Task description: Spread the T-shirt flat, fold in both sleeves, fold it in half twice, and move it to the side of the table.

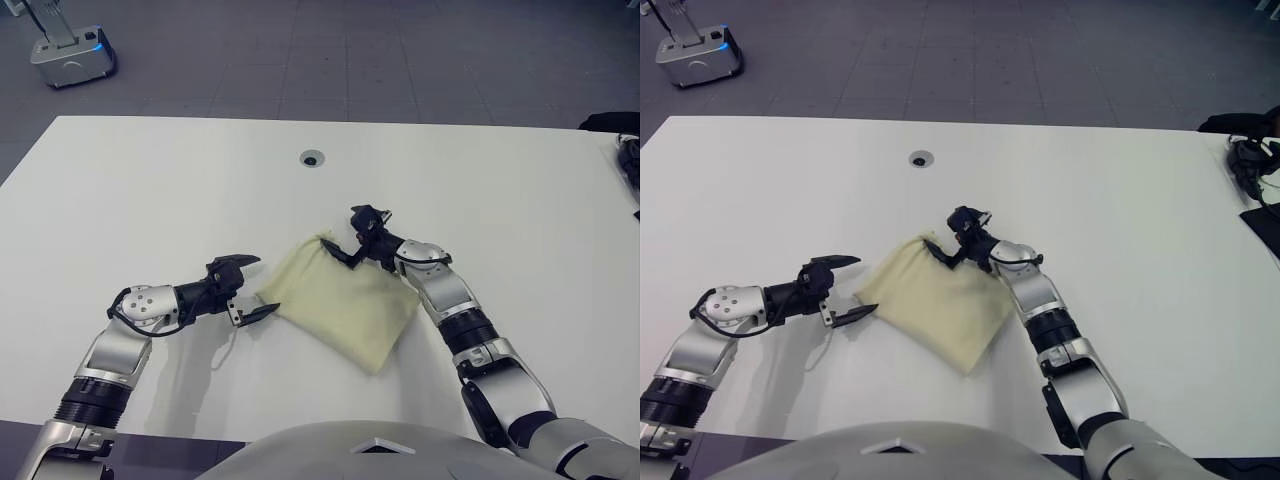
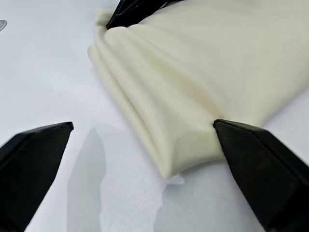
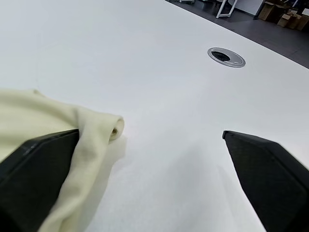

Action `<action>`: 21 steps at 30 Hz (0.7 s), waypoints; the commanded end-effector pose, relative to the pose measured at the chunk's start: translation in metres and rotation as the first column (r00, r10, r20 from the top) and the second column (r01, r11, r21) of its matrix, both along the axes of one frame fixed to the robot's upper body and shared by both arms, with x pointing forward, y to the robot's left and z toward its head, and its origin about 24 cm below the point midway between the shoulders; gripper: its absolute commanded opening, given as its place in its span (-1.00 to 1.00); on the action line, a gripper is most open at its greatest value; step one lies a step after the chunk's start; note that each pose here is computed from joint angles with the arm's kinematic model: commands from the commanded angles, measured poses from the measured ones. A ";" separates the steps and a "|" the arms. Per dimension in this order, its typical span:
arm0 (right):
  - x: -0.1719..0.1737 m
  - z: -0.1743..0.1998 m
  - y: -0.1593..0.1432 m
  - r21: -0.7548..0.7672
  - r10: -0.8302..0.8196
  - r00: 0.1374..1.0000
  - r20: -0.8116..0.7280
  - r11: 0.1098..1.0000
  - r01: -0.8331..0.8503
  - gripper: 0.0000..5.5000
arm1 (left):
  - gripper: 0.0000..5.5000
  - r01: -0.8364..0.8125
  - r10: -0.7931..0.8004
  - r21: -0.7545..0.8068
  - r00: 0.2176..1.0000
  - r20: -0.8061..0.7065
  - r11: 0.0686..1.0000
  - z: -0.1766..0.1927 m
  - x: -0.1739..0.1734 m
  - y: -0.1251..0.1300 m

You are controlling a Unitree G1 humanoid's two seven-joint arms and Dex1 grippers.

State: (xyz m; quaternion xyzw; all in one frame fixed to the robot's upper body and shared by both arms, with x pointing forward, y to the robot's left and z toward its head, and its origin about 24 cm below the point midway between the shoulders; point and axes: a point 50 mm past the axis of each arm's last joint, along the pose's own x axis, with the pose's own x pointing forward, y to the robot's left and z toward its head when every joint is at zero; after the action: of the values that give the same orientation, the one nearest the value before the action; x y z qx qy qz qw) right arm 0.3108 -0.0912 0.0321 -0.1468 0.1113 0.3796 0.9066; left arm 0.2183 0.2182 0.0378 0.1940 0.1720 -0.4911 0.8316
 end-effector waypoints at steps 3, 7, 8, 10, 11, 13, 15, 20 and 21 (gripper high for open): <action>0.003 0.000 -0.003 0.024 -0.019 0.999 -0.026 1.000 0.019 0.96 | 0.96 -0.031 0.054 0.147 0.986 -0.159 0.989 -0.032 -0.022 0.017; -0.001 0.010 -0.002 0.110 0.043 0.997 -0.056 0.993 -0.037 0.96 | 0.96 -0.046 0.062 0.111 0.988 -0.140 0.993 -0.028 -0.018 0.015; -0.002 0.013 -0.002 0.120 0.052 0.997 -0.055 0.992 -0.045 0.96 | 0.96 -0.054 0.067 0.099 0.989 -0.130 0.994 -0.026 -0.016 0.014; -0.002 0.019 -0.003 0.138 0.063 0.997 -0.050 0.989 -0.056 0.96 | 0.96 -0.076 0.082 0.061 0.990 -0.113 0.995 -0.020 -0.011 0.013; -0.002 0.022 -0.004 0.148 0.064 0.997 -0.043 0.987 -0.057 0.96 | 0.96 -0.090 0.093 0.033 0.990 -0.105 0.995 -0.017 -0.009 0.012; 0.000 0.029 -0.006 0.169 0.057 0.998 -0.030 0.984 -0.051 0.96 | 0.96 -0.114 0.113 -0.013 0.989 -0.091 0.993 -0.011 -0.004 0.011; 0.002 0.035 -0.008 0.186 0.043 0.999 -0.018 0.982 -0.039 0.96 | 0.96 -0.130 0.125 -0.058 0.989 -0.082 0.990 -0.004 -0.001 0.009; 0.006 0.057 -0.013 0.280 0.013 1.000 0.019 0.960 -0.018 0.96 | 0.96 -0.179 0.173 -0.245 0.984 -0.048 0.953 0.024 0.008 0.006; 0.005 0.061 -0.014 0.296 -0.002 1.000 0.030 0.955 -0.007 0.96 | 0.96 -0.184 0.180 -0.285 0.983 -0.041 0.941 0.031 0.011 0.005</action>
State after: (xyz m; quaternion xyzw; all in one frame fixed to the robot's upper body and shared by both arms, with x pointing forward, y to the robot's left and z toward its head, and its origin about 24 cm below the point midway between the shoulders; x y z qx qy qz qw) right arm 0.3147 -0.1048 0.0805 -0.0264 0.0599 0.3982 0.9150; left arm 0.2238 0.2238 0.0541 0.0704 0.1502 -0.4391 0.8830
